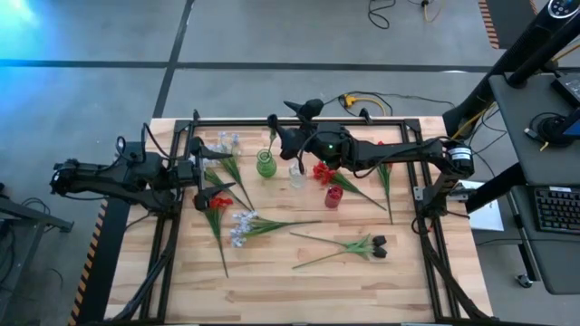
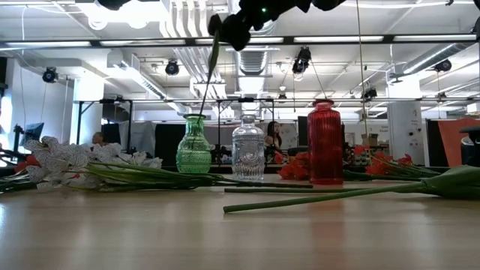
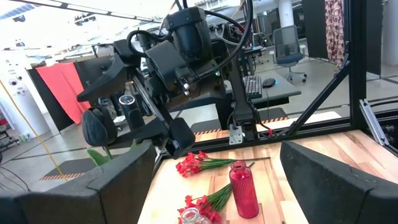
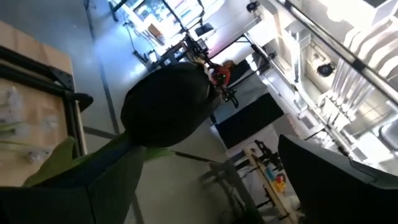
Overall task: Sort flowers into vase by color
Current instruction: Put the center black tulip into the green vase
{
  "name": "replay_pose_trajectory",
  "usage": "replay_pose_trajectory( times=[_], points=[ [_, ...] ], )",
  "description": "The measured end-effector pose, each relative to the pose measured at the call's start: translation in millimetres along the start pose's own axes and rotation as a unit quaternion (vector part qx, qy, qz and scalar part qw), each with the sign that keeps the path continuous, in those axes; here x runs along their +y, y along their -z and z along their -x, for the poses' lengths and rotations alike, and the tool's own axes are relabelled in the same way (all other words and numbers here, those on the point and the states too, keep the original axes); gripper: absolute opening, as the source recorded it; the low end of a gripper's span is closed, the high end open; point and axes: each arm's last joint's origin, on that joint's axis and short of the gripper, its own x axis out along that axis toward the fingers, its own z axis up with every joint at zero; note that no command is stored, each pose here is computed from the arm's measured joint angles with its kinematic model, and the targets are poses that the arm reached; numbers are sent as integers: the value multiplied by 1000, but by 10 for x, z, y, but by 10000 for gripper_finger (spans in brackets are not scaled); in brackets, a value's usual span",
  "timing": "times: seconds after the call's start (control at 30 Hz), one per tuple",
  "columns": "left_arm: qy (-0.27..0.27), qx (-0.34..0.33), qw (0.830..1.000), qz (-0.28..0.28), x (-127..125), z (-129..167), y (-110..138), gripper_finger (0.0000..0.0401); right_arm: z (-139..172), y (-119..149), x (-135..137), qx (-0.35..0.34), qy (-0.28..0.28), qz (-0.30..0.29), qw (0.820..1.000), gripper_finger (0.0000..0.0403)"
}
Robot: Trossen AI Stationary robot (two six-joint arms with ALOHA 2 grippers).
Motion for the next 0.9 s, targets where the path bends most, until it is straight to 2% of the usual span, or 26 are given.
replay_pose_trajectory(
  times=[0.53, 0.9],
  points=[
    [0, 0, 1000, 0, 0, 0, 0, 327, -4, 30, 28, 12, -14, -147, 989, 359],
    [0, 0, 1000, 3, 0, 0, 0, 327, -28, 71, 16, 22, -13, -247, 969, 359]
  ],
)
